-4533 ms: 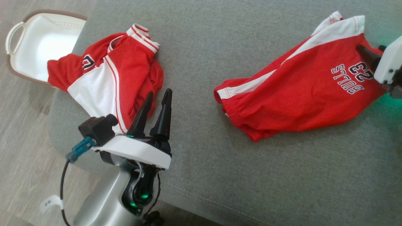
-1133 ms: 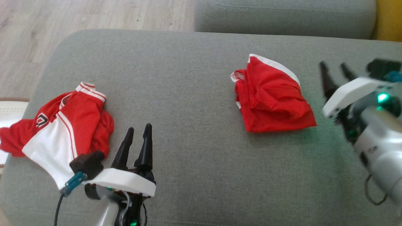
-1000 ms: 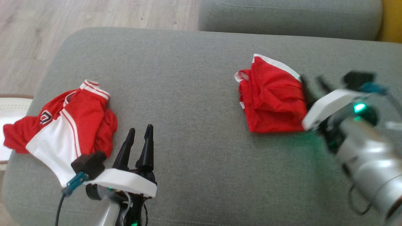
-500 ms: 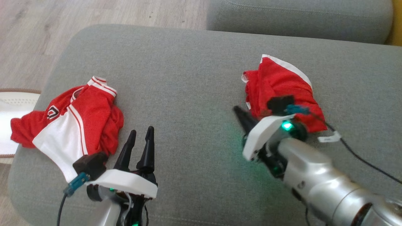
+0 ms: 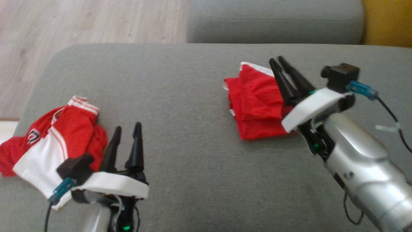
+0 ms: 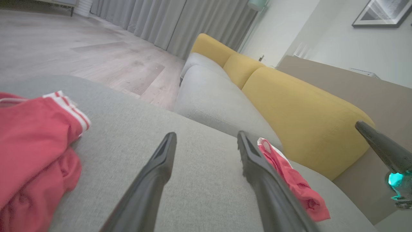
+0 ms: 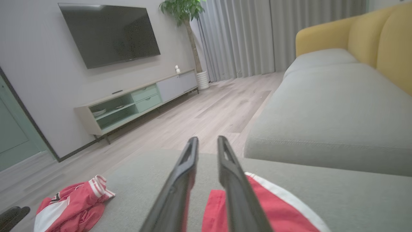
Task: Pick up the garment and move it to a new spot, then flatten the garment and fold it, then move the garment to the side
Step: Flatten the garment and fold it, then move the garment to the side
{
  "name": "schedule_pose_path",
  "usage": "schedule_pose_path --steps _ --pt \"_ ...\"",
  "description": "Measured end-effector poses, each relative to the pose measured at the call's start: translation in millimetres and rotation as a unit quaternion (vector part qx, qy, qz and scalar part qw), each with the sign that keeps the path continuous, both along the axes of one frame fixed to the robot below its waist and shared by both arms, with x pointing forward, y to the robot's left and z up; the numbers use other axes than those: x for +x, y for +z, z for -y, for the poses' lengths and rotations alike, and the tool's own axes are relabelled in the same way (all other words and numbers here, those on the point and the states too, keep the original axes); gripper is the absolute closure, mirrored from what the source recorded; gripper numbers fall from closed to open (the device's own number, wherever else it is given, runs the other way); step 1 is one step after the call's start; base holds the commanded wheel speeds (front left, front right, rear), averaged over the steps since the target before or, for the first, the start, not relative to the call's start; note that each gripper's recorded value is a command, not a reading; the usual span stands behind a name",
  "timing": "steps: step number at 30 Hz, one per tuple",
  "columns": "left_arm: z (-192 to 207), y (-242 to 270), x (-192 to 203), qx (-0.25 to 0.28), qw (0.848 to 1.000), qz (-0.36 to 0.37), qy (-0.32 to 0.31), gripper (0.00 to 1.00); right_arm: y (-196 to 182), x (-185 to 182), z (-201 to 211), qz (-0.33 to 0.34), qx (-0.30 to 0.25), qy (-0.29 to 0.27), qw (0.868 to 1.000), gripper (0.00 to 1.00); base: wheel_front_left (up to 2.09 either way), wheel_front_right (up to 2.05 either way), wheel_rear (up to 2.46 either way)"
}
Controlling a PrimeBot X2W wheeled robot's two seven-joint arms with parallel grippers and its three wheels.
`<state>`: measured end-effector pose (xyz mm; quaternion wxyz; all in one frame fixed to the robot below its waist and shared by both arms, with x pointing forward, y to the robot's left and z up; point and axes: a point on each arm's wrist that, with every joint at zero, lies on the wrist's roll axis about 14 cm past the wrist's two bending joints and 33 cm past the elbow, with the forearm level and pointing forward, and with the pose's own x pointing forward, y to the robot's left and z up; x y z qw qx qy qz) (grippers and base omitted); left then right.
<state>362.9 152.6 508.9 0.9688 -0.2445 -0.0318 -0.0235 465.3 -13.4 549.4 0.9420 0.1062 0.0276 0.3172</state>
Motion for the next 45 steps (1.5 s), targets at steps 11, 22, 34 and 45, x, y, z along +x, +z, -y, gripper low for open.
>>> schedule_pose_path --steps 11,22,34,45 --pt "4.9 35.1 14.7 0.097 0.993 0.060 -0.013 0.00 9.0 -29.3 127.8 0.071 -0.016 -0.169 0.983 0.00 0.00 0.00 0.00" --pt "22.9 28.8 12.3 0.193 0.978 0.065 -0.036 0.00 -63.2 -85.6 177.4 -0.012 -0.014 -0.283 0.959 0.00 0.00 0.00 0.00" --pt "22.7 24.0 7.3 0.196 0.978 0.060 -0.039 0.00 -64.1 -82.5 169.4 -0.028 -0.030 -0.274 0.961 0.00 0.00 0.00 0.00" --pt "7.1 10.3 10.6 0.193 0.980 0.035 -0.021 0.00 -61.6 -4.5 118.2 -0.133 -0.033 -0.185 0.973 0.00 0.00 0.00 0.00"
